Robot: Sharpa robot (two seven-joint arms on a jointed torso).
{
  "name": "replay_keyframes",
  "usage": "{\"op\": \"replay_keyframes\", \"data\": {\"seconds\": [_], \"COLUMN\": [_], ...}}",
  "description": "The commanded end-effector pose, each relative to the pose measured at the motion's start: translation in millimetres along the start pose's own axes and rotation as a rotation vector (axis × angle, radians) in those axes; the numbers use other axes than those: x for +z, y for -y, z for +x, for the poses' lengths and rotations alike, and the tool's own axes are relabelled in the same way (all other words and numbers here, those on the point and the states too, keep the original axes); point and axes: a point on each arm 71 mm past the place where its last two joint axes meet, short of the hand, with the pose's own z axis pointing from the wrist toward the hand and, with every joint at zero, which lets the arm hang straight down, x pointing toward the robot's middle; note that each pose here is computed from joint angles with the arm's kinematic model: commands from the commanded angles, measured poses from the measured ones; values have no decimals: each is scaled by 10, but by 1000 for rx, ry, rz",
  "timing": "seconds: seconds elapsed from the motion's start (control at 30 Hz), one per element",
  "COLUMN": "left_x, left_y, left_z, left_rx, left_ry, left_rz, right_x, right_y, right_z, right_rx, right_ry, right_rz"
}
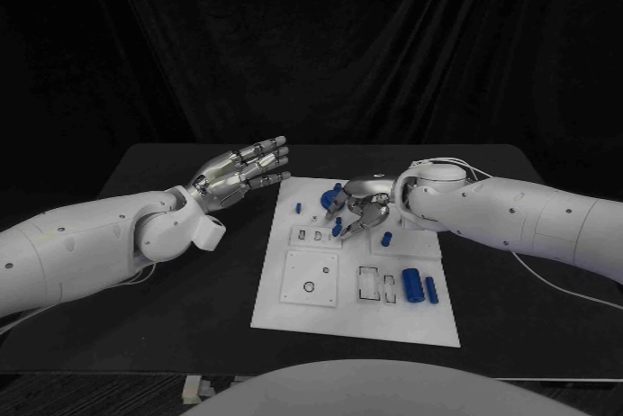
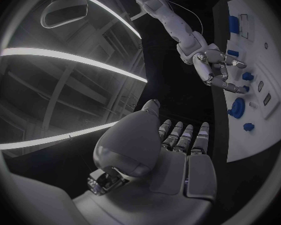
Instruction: Assemble the parts on the task board
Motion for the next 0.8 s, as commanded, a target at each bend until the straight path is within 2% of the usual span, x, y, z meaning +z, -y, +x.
{"op": "replay_keyframes", "data": {"seconds": [0.03, 0.23, 0.37, 0.57, 0.67, 0.8], "left_x": [2, -2, 0, -1, -4, 53], "left_y": [8, 8, 8, 13, 32, 156], "left_z": [8, -2, -7, -30, -36, -35], "left_rx": [-6, -2, 2, 30, 102, 264], "left_ry": [-1, 6, 12, 42, 46, 34], "left_rz": [16, 15, 14, 19, 23, 44], "right_x": [-63, -266, -497, -803, -930, -1092], "right_y": [-47, -78, -78, -12, 50, 140], "right_z": [-168, -445, -635, -804, -835, -839], "right_rx": [-55, -69, -33, 61, 104, 158], "right_ry": [126, 219, 277, 347, 365, 382], "right_rz": [-90, -163, -203, -205, -187, -154]}}
